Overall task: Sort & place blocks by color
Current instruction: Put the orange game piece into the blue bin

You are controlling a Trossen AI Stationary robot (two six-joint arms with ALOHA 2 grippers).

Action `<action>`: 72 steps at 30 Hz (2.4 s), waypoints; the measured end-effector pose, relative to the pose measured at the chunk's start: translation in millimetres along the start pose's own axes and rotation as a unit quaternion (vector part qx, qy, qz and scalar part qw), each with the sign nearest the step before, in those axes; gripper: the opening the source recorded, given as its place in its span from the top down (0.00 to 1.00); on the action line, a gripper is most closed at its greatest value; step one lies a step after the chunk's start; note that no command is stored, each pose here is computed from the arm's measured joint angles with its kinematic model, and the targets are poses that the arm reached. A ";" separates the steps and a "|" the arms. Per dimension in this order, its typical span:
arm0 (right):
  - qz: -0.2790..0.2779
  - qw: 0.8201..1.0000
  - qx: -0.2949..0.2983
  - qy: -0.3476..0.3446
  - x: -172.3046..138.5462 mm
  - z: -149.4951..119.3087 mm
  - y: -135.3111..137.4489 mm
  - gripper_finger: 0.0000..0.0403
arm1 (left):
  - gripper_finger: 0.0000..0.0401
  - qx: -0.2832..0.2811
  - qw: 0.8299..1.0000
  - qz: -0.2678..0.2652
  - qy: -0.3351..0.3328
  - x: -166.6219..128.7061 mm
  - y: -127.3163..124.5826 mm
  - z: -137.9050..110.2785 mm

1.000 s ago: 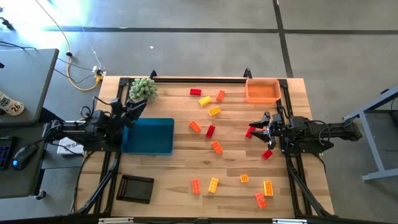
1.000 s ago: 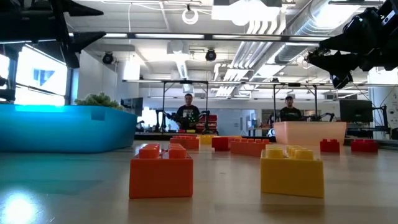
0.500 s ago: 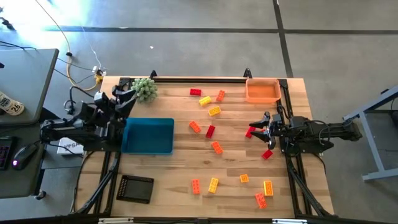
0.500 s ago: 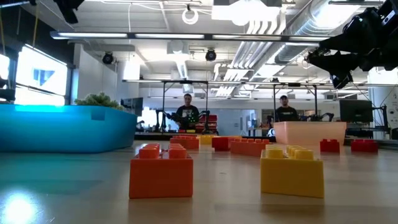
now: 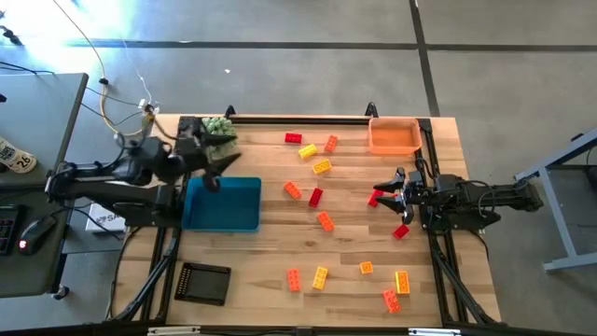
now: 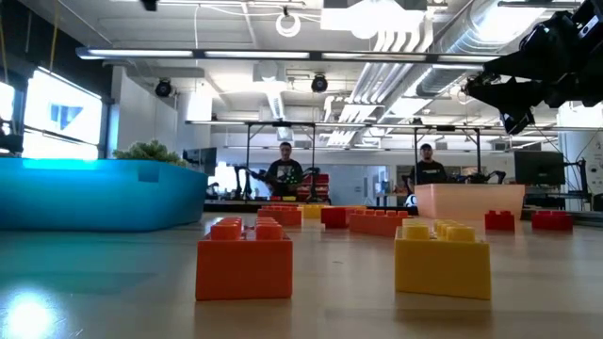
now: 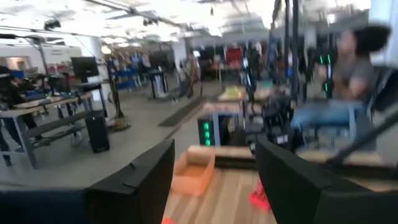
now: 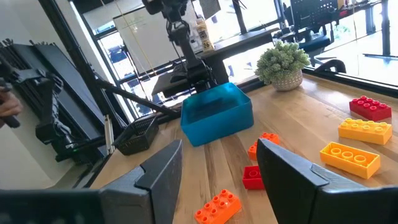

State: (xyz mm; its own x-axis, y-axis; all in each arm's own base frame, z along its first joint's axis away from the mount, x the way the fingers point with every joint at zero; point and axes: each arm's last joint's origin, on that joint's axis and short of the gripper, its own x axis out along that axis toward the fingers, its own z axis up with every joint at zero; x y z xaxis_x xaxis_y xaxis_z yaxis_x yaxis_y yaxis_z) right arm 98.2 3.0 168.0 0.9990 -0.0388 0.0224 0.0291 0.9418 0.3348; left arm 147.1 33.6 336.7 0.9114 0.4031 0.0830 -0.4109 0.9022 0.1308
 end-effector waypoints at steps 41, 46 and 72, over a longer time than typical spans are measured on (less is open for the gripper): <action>0.000 1.000 0.000 0.000 0.0 -0.1 0.0 0.52 | 0.47 0.160 0.893 -0.245 0.342 156.8 -51.3 -85.0; 0.000 1.000 0.000 0.000 0.0 0.0 0.0 0.52 | 0.47 0.194 0.870 -0.267 0.367 165.2 -56.1 -108.3; 0.000 1.000 0.000 0.000 0.0 0.0 0.0 0.52 | 0.47 0.305 0.763 -0.308 0.479 208.8 -48.0 -174.6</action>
State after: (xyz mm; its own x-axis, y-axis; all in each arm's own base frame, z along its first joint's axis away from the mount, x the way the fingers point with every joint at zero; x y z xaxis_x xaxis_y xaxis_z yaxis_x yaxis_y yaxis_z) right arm 98.2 3.0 168.0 0.9990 -0.0389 0.0225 0.0291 0.9417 0.3352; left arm 360.9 101.2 175.3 0.4143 0.1209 -0.9021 0.4351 0.8442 0.3129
